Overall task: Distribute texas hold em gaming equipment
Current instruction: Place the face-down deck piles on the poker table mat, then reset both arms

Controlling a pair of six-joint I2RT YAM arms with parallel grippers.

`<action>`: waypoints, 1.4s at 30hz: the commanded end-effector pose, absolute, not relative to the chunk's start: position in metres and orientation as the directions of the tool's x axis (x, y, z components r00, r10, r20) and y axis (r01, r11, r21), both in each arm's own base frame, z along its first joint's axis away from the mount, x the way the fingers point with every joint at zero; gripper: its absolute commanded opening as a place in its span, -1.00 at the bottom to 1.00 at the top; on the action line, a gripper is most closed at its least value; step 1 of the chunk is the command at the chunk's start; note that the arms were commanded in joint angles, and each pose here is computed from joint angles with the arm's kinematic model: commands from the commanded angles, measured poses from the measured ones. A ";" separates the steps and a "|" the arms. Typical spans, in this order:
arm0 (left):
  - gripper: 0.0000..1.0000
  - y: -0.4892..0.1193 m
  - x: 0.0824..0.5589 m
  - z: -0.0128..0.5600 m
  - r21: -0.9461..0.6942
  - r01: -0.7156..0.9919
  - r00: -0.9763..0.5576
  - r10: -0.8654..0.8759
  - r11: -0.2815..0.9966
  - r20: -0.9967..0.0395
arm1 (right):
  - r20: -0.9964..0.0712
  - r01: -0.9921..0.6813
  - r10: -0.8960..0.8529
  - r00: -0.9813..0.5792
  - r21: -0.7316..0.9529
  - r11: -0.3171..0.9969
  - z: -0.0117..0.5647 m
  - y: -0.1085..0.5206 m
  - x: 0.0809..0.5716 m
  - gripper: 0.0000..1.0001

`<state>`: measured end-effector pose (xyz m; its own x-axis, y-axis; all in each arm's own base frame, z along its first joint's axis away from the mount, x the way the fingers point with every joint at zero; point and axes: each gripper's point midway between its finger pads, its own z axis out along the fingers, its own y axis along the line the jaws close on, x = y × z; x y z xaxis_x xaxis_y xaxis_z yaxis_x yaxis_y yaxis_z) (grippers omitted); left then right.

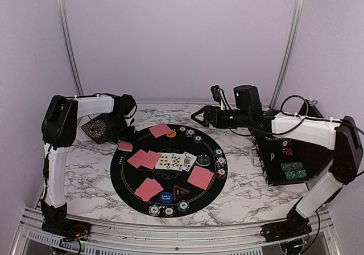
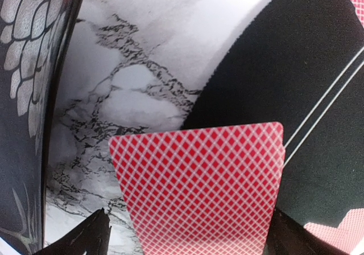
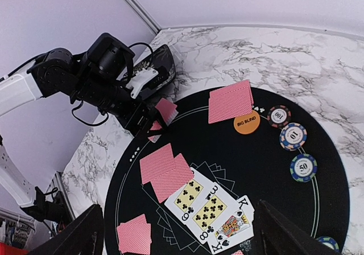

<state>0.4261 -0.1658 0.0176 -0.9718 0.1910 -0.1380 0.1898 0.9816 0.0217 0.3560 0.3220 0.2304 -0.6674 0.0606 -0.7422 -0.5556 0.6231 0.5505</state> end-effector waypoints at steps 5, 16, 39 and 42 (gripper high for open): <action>0.98 -0.189 0.432 0.036 -0.030 0.237 -0.953 0.226 0.971 -0.202 | -0.771 -0.553 0.105 -0.628 0.537 0.637 0.251 0.313 0.361 0.76; 0.98 -0.199 0.444 0.093 -0.071 0.262 -0.917 0.225 0.963 -0.328 | -0.818 -0.519 0.119 -0.563 0.462 0.719 0.261 0.297 0.374 0.83; 0.98 -0.177 0.394 0.245 -0.272 0.248 -0.605 -0.071 0.930 -0.793 | -0.930 -0.107 0.177 -0.323 0.221 0.969 0.286 0.145 0.370 0.97; 0.98 -0.170 0.382 0.260 -0.279 0.258 -0.544 -0.099 0.925 -0.833 | -0.945 -0.033 0.177 -0.276 0.194 0.981 0.295 0.122 0.359 0.97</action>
